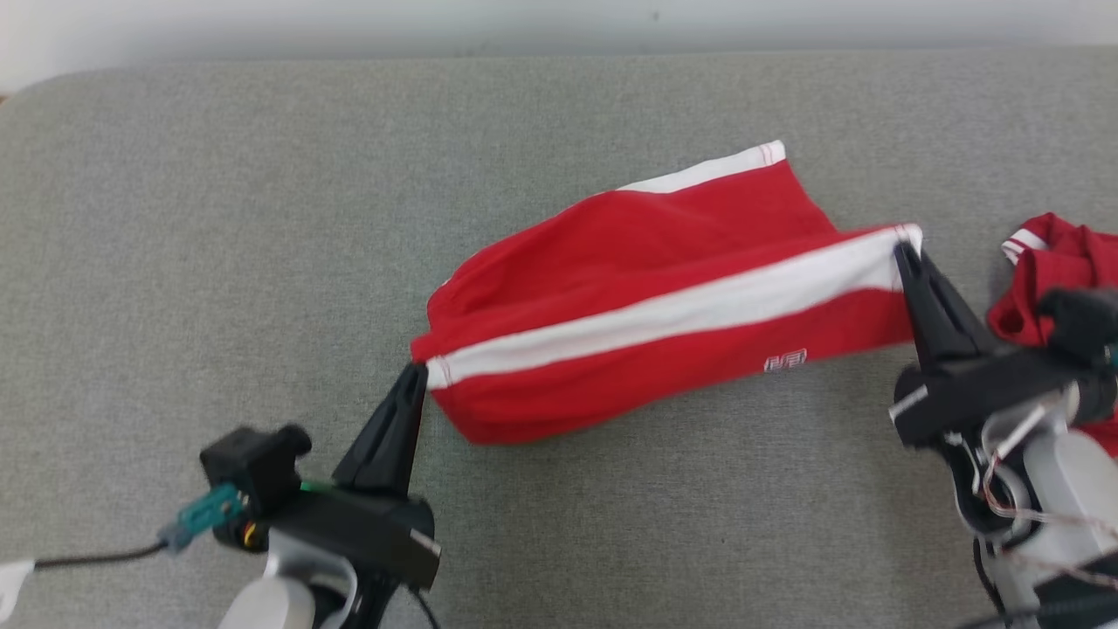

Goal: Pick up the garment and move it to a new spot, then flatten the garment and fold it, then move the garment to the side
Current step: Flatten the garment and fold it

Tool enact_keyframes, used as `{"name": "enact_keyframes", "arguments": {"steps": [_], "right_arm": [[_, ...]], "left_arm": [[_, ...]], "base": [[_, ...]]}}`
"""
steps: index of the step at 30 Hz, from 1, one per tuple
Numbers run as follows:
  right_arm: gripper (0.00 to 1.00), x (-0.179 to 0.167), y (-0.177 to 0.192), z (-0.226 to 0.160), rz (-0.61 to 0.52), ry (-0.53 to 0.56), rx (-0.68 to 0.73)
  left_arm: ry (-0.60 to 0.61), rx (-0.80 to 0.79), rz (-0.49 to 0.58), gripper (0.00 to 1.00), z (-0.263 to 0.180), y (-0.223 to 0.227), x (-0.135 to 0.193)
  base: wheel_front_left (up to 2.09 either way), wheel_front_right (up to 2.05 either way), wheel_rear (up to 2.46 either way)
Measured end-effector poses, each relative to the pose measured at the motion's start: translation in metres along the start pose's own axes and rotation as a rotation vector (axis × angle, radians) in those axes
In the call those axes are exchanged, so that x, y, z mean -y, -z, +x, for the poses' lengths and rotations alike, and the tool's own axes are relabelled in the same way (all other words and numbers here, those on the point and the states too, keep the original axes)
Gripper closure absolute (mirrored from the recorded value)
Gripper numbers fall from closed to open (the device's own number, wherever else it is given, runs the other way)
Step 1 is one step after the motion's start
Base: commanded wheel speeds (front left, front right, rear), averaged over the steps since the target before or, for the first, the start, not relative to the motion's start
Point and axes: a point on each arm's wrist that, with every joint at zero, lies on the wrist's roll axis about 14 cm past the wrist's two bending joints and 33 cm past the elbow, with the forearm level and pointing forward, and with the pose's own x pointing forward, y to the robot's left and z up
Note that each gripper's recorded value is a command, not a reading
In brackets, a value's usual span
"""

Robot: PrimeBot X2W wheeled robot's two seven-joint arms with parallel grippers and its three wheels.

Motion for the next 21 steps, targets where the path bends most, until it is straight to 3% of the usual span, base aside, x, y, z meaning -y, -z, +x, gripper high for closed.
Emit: {"name": "enact_keyframes", "arguments": {"steps": [10,21], "right_arm": [[1.0,0.019,0.013,0.068,-0.028,-0.016,-0.1],[1.0,0.037,0.044,0.116,-0.021,-0.004,-0.208]], "left_arm": [[-0.066,-0.015,-0.037,1.0,0.044,0.009,-0.024],[-0.087,-0.03,-0.057,1.0,0.074,0.026,-0.045]], "base": [[0.0,0.0,0.0],[0.0,0.0,0.0]]}}
